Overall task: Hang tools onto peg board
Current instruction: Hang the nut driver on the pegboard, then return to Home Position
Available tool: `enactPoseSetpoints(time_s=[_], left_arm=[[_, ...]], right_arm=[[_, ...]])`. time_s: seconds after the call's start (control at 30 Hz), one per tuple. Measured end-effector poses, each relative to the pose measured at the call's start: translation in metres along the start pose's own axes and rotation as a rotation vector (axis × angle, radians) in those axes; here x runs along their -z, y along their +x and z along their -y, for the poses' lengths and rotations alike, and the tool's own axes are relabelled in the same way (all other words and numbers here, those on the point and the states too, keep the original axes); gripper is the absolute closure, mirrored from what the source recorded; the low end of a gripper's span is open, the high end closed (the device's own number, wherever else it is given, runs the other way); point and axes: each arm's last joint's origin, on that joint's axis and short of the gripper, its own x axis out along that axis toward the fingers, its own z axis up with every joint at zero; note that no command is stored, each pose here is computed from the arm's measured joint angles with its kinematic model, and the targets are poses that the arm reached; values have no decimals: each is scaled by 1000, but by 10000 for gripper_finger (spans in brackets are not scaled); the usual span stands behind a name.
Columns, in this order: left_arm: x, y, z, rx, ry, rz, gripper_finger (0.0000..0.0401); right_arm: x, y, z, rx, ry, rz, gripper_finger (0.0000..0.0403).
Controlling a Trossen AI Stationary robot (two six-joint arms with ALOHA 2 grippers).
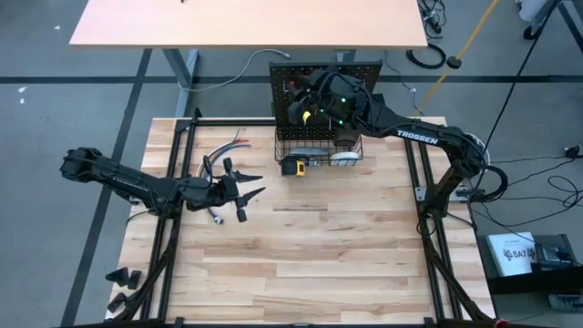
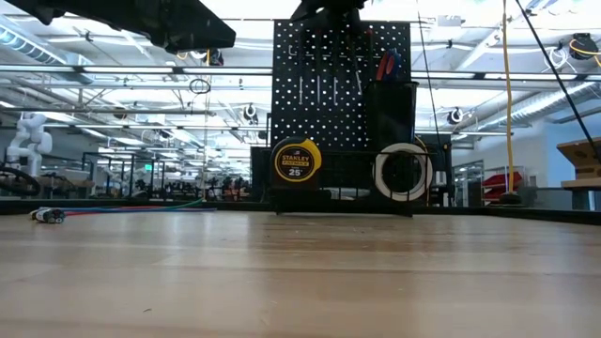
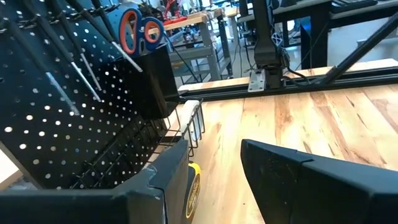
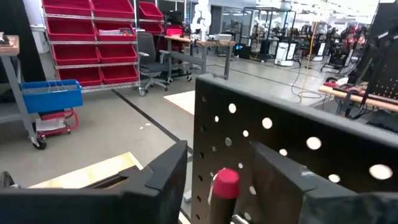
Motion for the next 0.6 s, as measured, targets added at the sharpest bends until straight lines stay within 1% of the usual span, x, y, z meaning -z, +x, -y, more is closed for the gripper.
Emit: enactPoseSetpoints(time_s=[0.13, 0.3, 0.47, 0.6], left_arm=[[0, 0, 1, 18, 6, 2, 246], [0, 0, 1, 18, 6, 1, 246], [1, 0, 1, 19, 8, -3, 246], [0, 0, 1, 19, 3, -4, 246]], right_arm=[[-1, -1, 0, 0, -19, 3, 229], [-7, -6, 2, 0, -36, 16, 228], [-26, -25, 8, 1, -35, 50, 231], [-37, -41, 14, -2, -36, 35, 231]])
